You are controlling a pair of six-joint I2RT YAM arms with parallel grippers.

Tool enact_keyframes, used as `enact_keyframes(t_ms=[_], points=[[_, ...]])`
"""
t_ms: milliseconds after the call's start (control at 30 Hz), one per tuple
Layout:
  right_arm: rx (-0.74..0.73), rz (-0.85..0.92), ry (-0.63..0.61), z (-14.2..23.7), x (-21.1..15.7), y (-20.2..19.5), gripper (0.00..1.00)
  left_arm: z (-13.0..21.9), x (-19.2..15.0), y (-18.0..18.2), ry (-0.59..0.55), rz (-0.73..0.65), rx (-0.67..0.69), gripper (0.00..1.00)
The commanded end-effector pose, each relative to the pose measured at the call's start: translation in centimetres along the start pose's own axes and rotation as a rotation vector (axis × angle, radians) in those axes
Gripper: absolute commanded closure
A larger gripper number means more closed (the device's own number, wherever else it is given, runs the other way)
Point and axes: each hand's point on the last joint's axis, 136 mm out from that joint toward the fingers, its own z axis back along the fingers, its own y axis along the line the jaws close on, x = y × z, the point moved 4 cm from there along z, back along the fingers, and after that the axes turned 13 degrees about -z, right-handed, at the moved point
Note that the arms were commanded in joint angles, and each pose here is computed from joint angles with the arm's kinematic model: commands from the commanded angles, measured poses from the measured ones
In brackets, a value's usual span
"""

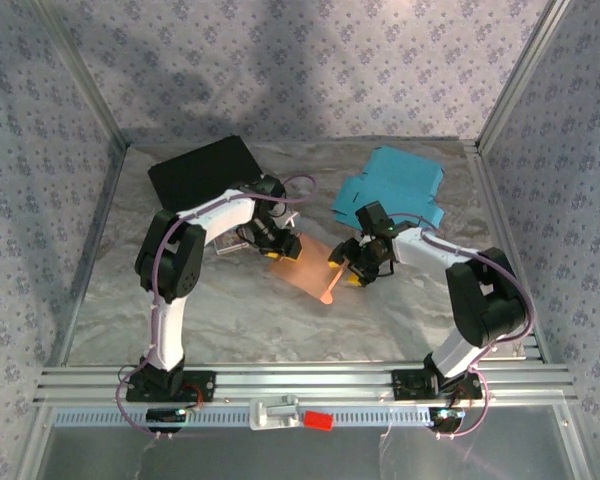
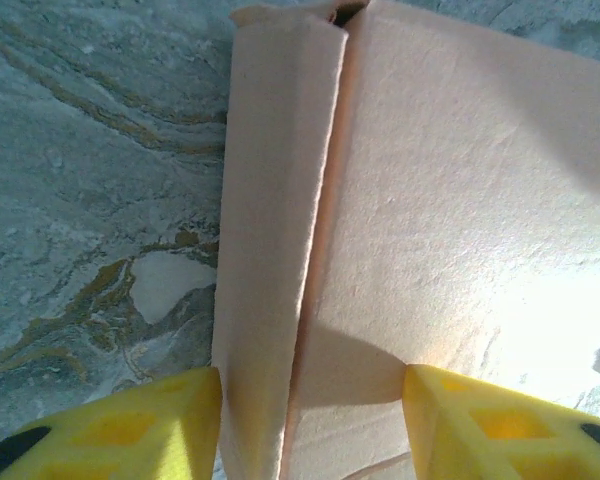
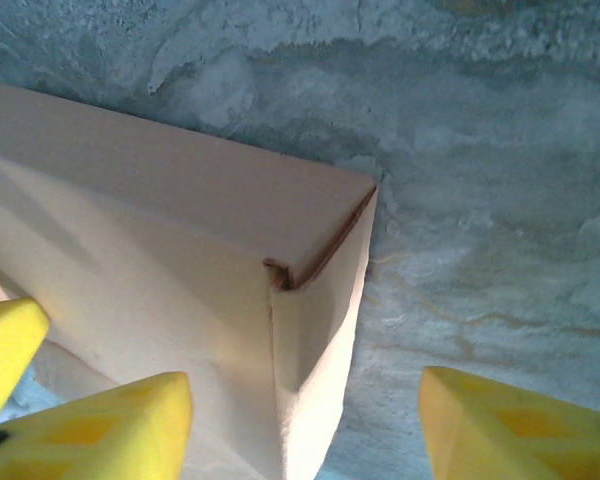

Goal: Fold the paper box

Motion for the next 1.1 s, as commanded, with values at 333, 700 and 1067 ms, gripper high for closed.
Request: enact_keyframes(t_ms=[333,700,1067], points=[[-0.04,0.209,0.056,3.2,2.7,0.2,0.56,1.2,-4.1,-4.6,-0.072,0.218,-0.097,0.56],[0.144,0.259,-0.048,6.7,3.6,0.1,0.38,6.6,-3.6,-1.8,-0.284,0.347,-0.112,0.45],[0.225,0.271,0.039,4.1,2.2,-0.7,0.31,2.4,-4.5,-1.3,-0.269,0.351,-0.198,0.48]])
